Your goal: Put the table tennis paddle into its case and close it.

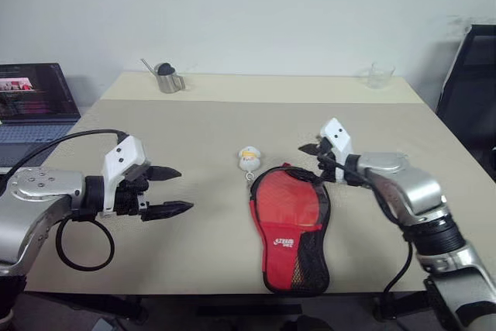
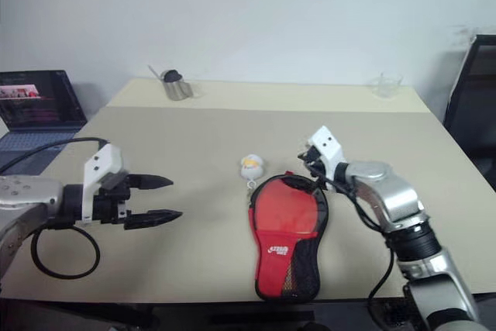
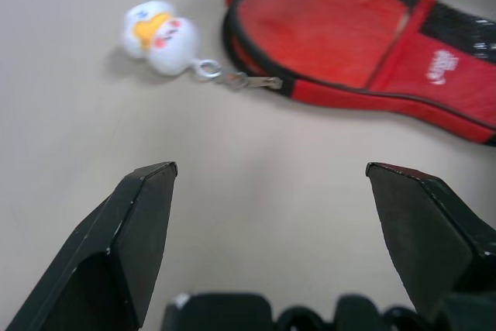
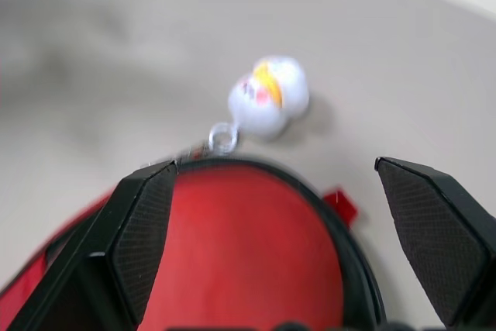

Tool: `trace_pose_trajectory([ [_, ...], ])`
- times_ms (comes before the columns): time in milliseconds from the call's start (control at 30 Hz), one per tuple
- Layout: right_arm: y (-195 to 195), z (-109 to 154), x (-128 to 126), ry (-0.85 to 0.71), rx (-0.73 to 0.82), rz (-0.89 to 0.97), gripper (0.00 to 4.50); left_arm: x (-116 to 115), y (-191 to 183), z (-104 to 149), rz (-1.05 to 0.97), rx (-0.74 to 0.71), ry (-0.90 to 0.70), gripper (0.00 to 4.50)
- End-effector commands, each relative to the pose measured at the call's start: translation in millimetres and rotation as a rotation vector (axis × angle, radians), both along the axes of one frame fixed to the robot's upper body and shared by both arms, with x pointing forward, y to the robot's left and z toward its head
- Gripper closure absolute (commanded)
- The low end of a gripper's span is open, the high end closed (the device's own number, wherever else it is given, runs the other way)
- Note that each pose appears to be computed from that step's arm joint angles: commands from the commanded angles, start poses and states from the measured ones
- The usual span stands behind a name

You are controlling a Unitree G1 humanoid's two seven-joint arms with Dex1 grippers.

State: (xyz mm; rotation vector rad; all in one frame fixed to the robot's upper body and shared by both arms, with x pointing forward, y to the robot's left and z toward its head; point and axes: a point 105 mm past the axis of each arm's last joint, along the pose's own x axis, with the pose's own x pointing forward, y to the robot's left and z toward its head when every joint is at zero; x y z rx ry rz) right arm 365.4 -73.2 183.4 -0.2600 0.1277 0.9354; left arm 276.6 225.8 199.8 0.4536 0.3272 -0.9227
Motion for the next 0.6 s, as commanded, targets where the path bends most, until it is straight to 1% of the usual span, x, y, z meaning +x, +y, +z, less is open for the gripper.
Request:
trace_pose_trajectory([
  [33,13.0,-1.0,-3.9,-0.052,0.024,0.028,0.03,-1.8,4.3,10.1,0.04,0.011,-0.059,0.21],
  [133,21.8,-18.2,-5.9,-0.046,0.018,0.045,0.03,-1.2,10.8,10.5,0.085,0.027,-0.074,0.21],
  [300,29.5,-41.5,1.8,-0.031,0.028,0.005,0.03,5.5,18.8,10.4,0.159,0.051,-0.103,0.21],
  [467,35.6,-63.7,6.6,-0.002,0.022,-0.026,0.03,26.1,22.1,10.2,0.271,0.059,-0.133,0.21],
  [567,36.8,-73.7,7.8,0.01,0.005,-0.035,0.03,38.6,26.2,-0.6,0.35,0.09,-0.101,0.21],
  [600,36.0,-78.7,7.3,0.028,-0.002,-0.039,0.03,45.2,25.7,-5.6,0.389,0.057,-0.067,0.21],
])
